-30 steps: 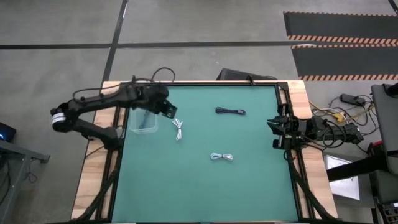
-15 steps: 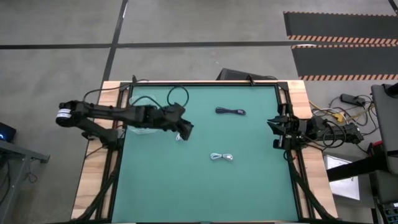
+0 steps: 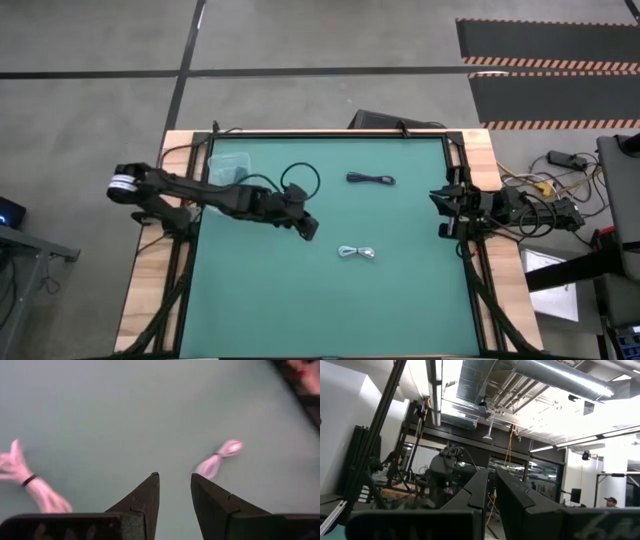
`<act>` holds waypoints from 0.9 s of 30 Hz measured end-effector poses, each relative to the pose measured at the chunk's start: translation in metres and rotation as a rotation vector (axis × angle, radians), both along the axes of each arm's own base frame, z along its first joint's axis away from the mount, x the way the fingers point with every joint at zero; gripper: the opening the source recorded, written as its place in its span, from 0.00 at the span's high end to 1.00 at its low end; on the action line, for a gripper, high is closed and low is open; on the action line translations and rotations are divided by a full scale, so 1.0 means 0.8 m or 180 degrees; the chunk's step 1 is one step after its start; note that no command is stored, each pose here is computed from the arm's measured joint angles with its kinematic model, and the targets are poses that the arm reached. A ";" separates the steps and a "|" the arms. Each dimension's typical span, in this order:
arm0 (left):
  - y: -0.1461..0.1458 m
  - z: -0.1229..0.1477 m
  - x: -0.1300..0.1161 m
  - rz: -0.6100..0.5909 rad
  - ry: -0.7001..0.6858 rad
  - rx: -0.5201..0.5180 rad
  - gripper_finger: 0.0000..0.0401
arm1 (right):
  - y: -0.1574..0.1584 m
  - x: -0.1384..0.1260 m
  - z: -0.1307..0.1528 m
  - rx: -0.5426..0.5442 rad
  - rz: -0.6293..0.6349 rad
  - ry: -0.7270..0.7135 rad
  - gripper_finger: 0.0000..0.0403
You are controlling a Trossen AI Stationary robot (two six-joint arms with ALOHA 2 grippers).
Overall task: Pick and place USB-C Cables
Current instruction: Put the white charger cable into the transparent bin
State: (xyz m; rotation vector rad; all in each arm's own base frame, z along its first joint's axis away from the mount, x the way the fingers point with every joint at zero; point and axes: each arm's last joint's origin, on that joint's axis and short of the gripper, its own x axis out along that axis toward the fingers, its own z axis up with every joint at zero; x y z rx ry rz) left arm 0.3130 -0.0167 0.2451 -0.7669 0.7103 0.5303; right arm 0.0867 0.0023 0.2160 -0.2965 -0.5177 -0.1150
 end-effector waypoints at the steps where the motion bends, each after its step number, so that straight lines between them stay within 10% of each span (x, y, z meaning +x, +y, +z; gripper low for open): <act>1: 0.000 -0.006 0.001 0.0040 0.0077 -0.0015 0.76 | 0.000 0.000 0.000 -0.0002 -0.0001 0.0009 0.93; 13: 0.006 -0.057 -0.006 0.0565 0.1048 -0.0038 0.90 | 0.000 0.000 0.000 0.0002 -0.0006 0.0009 0.93; 27: 0.025 -0.080 0.002 0.0785 0.1204 0.0379 0.94 | 0.000 0.000 0.000 0.0020 0.0008 -0.0001 0.93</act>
